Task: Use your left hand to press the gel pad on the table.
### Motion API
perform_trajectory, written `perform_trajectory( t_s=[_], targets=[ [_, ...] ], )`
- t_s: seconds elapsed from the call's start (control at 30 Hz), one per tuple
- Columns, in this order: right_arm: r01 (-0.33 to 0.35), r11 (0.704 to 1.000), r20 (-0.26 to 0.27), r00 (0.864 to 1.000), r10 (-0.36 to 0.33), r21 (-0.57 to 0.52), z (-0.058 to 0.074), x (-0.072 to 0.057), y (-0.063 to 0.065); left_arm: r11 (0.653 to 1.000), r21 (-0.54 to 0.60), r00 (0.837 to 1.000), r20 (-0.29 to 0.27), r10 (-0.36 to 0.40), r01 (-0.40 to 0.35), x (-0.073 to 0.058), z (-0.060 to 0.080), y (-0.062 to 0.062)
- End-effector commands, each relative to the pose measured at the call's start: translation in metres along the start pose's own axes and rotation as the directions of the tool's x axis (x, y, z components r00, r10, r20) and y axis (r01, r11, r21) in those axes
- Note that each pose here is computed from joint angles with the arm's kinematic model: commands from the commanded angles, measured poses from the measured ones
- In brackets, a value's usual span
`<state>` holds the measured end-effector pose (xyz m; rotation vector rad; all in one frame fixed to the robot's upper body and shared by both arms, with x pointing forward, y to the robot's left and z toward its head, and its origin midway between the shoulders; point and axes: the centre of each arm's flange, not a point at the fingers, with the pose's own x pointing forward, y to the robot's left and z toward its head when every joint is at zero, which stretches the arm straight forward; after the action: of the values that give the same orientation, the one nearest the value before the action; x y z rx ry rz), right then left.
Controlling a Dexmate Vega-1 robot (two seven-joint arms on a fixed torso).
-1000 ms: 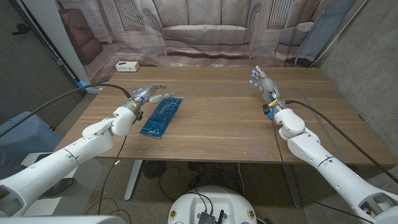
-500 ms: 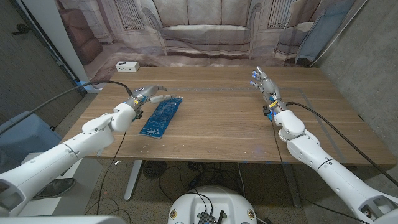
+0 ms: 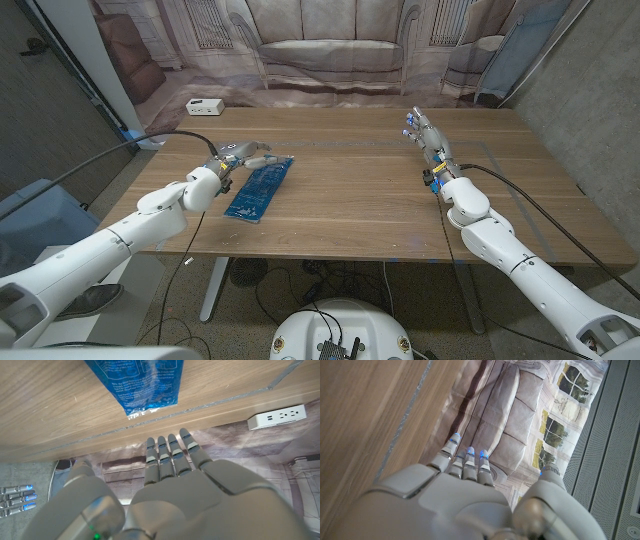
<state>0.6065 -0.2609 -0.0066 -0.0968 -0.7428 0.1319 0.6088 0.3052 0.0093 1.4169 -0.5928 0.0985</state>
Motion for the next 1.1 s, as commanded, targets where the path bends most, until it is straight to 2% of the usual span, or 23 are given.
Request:
perform_trajectory(
  t_s=[0.03, 0.5, 0.9, 1.1],
  targets=[
    [-0.002, 1.0, -0.009, 1.0, 0.002, 0.002, 0.0, 0.0, 0.0, 0.995, 0.067, 0.997, -0.001, -0.072, 0.072, 0.008, 0.005, 0.001],
    [0.004, 1.0, -0.012, 1.0, -0.004, -0.002, -0.001, -0.003, -0.004, 0.987, 0.106, 0.993, 0.022, -0.12, 0.117, 0.018, 0.012, 0.002],
    [0.005, 1.0, -0.005, 1.0, -0.005, -0.004, 0.003, 0.001, -0.006, 0.984, 0.115, 0.991, 0.018, -0.136, 0.133, 0.018, 0.013, -0.004],
    [0.006, 1.0, -0.002, 1.0, -0.006, -0.007, 0.002, 0.0, -0.007, 0.976, 0.158, 0.989, 0.007, -0.15, 0.147, 0.019, 0.017, -0.01]
  ],
)
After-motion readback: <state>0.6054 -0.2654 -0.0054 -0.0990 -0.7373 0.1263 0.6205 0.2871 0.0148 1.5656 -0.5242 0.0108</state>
